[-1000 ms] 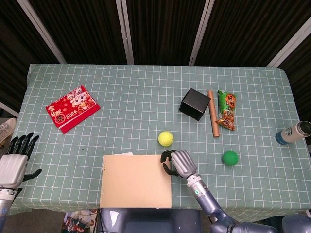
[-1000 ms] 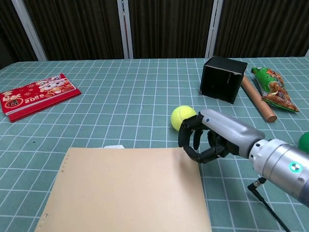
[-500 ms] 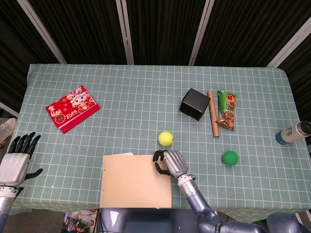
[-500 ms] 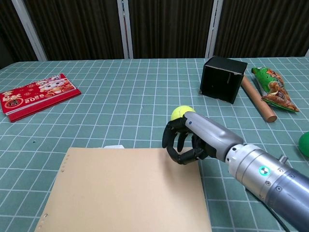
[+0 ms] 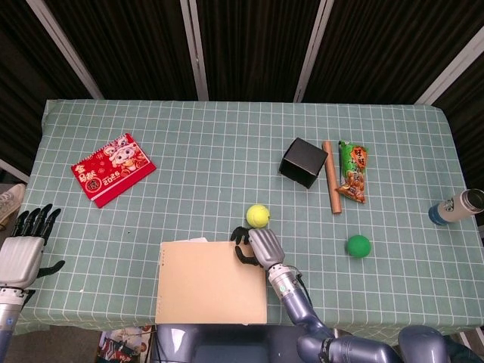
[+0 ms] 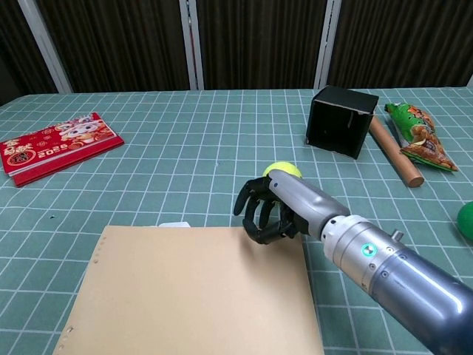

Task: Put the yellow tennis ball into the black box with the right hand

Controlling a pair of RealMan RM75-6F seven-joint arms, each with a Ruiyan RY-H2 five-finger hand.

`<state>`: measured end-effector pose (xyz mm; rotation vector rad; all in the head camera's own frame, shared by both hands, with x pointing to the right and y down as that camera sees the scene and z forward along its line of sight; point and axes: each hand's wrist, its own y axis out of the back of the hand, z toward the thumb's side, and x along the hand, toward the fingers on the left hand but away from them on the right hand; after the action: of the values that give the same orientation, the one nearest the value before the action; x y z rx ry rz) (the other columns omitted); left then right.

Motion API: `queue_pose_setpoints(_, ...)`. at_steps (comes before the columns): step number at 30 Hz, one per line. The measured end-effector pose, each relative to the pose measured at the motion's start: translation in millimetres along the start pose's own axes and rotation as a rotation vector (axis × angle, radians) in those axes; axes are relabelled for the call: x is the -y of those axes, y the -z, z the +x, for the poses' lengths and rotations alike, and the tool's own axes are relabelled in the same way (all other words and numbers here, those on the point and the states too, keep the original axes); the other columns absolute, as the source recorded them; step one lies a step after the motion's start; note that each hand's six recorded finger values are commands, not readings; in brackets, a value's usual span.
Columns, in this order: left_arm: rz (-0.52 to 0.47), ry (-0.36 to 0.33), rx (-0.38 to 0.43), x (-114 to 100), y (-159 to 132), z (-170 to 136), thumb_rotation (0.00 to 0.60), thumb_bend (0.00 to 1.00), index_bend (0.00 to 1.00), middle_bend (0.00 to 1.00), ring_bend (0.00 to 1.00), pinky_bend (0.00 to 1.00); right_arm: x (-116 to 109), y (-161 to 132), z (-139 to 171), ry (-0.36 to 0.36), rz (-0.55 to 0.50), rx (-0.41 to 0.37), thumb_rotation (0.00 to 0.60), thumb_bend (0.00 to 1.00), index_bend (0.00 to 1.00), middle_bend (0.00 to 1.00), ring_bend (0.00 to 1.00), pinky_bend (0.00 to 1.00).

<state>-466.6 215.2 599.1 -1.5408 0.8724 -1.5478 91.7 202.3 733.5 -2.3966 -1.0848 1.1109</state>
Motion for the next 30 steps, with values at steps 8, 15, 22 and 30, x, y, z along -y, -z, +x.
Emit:
queue_pose_setpoints(8, 0.006, 0.006, -0.007, 2.5, 0.7, 2.3, 0.6, 0.07, 0.0, 0.0, 0.0, 0.0, -3.7, 0.2, -5.5, 0.03, -0.017, 0.003, 0.6, 0.52, 0.31, 0.38, 0.46, 0.74)
queue_pose_setpoints(15, 0.008, 0.017, -0.004, 4.5, -0.4, 2.6, 0.6, 0.07, 0.0, 0.0, 0.0, 0.0, -12.2, 7.2, -10.5, 0.051, -0.028, 0.019, 0.6, 0.52, 0.31, 0.37, 0.44, 0.74)
queue_pose_setpoints(22, 0.011, 0.026, 0.002, 6.3, -2.7, 1.7, 0.6, 0.07, 0.0, 0.0, 0.0, 0.0, -22.3, 13.9, -12.4, 0.07, -0.025, 0.03, 0.6, 0.52, 0.25, 0.31, 0.4, 0.74)
queue_pose_setpoints(30, 0.005, 0.032, 0.003, 7.2, -3.3, 1.6, 0.6, 0.07, 0.0, 0.0, 0.0, 0.0, -29.7, 21.7, -17.1, 0.077, -0.039, 0.053, 0.6, 0.52, 0.23, 0.28, 0.38, 0.74)
